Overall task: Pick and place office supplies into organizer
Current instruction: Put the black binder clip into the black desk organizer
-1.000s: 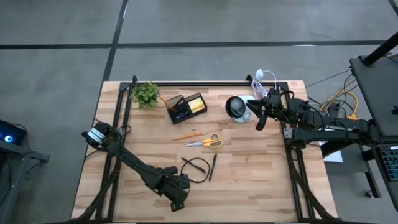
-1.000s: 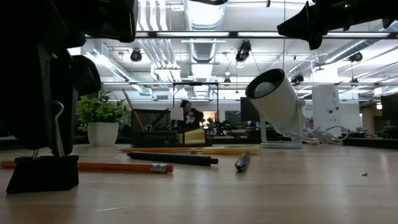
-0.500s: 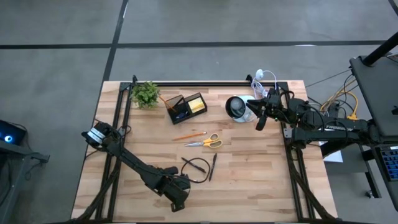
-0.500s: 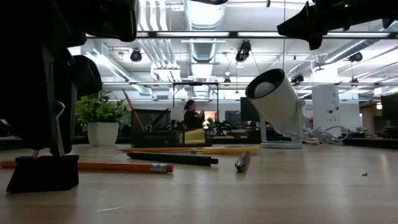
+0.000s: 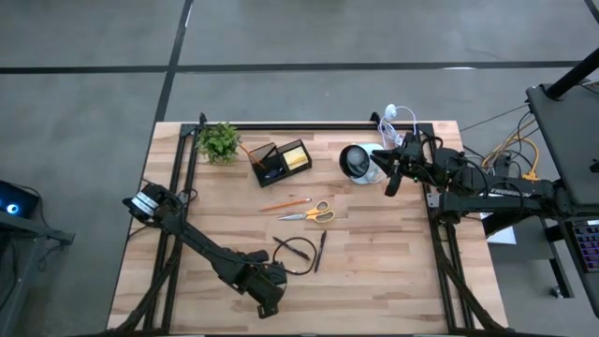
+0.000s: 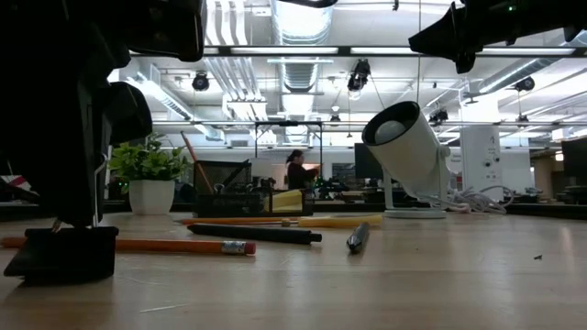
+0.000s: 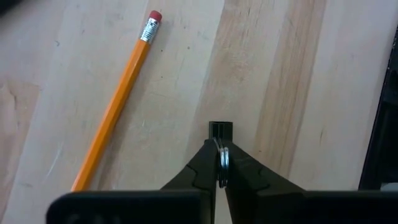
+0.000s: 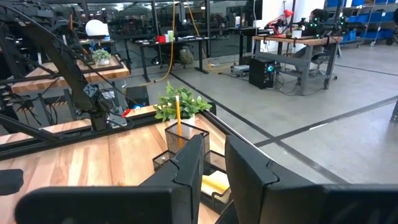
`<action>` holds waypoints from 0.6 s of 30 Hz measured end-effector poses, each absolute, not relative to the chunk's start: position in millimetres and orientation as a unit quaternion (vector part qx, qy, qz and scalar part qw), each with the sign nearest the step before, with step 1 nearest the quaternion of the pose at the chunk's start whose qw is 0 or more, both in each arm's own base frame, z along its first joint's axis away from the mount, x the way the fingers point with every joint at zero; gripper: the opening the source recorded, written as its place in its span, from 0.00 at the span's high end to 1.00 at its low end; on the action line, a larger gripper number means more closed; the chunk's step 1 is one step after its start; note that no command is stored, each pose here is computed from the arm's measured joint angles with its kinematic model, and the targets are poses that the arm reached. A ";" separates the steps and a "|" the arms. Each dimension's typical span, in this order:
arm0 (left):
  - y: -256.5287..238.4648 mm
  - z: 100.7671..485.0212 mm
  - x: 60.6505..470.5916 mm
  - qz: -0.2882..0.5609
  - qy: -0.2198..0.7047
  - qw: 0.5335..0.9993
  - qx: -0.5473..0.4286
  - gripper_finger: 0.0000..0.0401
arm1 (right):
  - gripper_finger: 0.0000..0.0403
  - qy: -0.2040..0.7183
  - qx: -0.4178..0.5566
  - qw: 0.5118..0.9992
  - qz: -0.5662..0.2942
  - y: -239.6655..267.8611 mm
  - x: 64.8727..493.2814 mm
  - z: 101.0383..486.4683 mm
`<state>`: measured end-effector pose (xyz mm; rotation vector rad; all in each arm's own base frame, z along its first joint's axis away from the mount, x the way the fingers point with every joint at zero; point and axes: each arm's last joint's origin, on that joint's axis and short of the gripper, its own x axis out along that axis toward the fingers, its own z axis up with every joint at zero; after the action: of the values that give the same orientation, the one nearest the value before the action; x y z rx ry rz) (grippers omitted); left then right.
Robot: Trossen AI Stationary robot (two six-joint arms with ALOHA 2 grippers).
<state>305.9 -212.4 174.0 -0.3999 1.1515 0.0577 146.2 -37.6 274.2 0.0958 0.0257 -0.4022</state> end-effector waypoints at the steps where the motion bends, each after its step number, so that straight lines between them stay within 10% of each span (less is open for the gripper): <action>1: -212.4 174.0 305.8 0.027 0.541 0.819 -0.187 0.99 | 0.85 0.013 0.048 0.979 -0.200 -37.6 146.2 274.2; 18: -195.1 178.8 306.9 0.005 0.573 0.807 -0.142 1.00 | 0.85 0.013 0.046 0.979 -0.200 -37.6 146.2 274.2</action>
<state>306.9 -195.1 178.8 -0.3044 1.2248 0.0102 146.2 -37.6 274.2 0.0935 0.0259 -0.4023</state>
